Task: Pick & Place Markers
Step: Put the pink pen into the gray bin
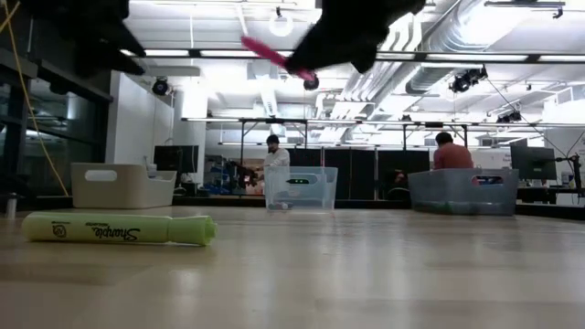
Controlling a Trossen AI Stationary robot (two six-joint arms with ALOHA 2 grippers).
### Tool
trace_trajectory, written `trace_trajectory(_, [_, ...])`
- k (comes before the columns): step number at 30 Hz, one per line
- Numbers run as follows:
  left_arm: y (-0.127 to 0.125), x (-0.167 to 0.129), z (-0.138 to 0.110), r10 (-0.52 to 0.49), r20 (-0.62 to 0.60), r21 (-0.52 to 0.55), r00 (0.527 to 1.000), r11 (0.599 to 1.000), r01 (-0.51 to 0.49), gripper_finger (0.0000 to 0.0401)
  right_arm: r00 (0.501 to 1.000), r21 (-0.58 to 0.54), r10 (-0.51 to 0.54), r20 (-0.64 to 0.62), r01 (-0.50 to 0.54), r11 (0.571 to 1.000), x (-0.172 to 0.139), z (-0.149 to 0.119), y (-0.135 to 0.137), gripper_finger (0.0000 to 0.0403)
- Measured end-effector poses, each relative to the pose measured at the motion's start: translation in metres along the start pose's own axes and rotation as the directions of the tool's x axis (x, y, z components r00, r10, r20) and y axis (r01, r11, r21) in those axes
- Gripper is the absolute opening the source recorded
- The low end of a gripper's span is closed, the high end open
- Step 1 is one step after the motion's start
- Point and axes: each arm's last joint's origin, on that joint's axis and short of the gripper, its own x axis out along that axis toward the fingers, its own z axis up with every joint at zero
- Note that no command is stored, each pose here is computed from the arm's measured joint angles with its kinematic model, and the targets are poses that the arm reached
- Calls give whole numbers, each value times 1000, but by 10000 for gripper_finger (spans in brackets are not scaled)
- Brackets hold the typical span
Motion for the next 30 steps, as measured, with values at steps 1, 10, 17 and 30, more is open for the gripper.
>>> trace_trajectory(1, [-2,1,2,-13,12,10,1000,1000,13,176,1000,16,-2,30,1,1000,-1,5,-3,23])
trace_trajectory(10, [-23,19,20,-180,98,116,979,979,169,176,953,120,-28,300,-9,993,3,40,-27,23])
trace_trajectory(17, [-42,44,32,-319,132,176,939,939,294,176,898,156,-35,439,-37,987,3,57,-44,23])
trace_trajectory(30, [-69,81,49,-492,258,242,831,866,437,176,838,161,-54,543,-41,986,-1,69,-52,22])
